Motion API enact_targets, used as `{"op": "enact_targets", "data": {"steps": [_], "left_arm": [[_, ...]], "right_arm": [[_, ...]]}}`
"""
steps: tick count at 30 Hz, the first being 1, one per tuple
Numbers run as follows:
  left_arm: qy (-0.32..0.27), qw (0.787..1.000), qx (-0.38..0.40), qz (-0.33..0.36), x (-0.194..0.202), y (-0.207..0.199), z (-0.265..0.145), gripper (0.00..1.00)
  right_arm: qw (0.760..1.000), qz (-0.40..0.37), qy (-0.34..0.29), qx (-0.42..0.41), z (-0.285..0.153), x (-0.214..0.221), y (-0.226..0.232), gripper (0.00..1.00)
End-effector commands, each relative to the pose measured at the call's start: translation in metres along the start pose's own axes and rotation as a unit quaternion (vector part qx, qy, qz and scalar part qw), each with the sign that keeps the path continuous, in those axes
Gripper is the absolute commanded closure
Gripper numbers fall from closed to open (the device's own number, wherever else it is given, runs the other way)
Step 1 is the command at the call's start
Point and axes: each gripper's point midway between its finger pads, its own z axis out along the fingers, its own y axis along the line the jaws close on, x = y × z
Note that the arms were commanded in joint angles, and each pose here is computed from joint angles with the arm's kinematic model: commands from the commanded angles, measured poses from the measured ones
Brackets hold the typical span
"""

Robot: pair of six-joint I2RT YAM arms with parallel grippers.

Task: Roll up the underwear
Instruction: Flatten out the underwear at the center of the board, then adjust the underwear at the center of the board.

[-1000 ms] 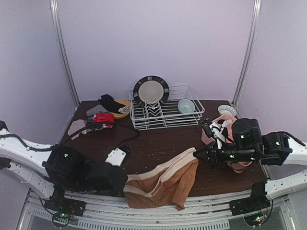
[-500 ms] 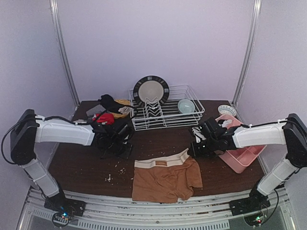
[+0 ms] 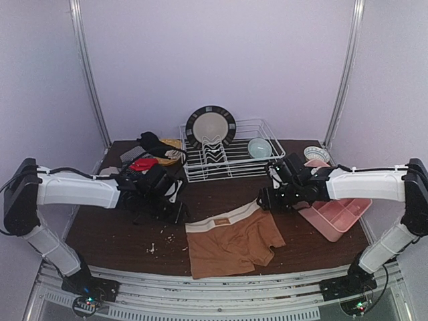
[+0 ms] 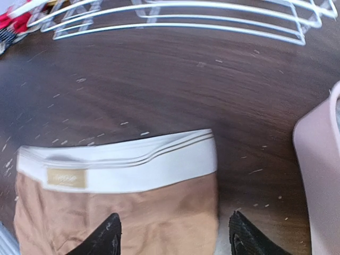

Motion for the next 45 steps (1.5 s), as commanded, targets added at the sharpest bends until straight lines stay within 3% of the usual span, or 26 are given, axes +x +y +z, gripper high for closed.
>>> {"op": "enact_targets", "data": {"steps": [1, 6, 10, 20, 31, 38, 40, 45], "left_arm": [[0.002, 0.994, 0.097, 0.045, -0.001, -0.067, 0.007, 0.60], [0.052, 0.994, 0.087, 0.041, 0.022, -0.067, 0.049, 0.86], [0.080, 0.996, 0.029, 0.029, 0.043, -0.039, 0.069, 1.00], [0.097, 0.993, -0.058, -0.025, 0.073, 0.032, 0.068, 1.00], [0.099, 0.993, -0.071, -0.010, 0.067, 0.038, 0.057, 1.00], [0.075, 0.993, -0.090, 0.005, 0.055, 0.043, 0.027, 0.73], [0.068, 0.994, -0.080, 0.008, 0.052, 0.038, 0.020, 0.56], [0.032, 0.999, -0.030, 0.018, 0.038, 0.013, -0.012, 0.12]], "right_arm": [[0.999, -0.044, -0.007, -0.016, -0.029, 0.006, 0.031, 0.35], [0.998, -0.045, 0.047, -0.013, -0.012, 0.048, 0.038, 0.65], [0.995, -0.053, 0.078, 0.013, -0.002, 0.076, 0.025, 0.77], [0.988, -0.036, 0.121, 0.091, 0.005, 0.120, -0.018, 0.81], [0.971, -0.050, 0.194, 0.129, 0.010, 0.158, -0.039, 0.79], [0.959, -0.022, 0.167, 0.227, -0.020, 0.145, -0.075, 0.82], [0.962, -0.016, 0.160, 0.220, -0.024, 0.141, -0.072, 0.79], [0.985, -0.022, 0.096, 0.144, -0.037, 0.098, -0.026, 0.58]]}}
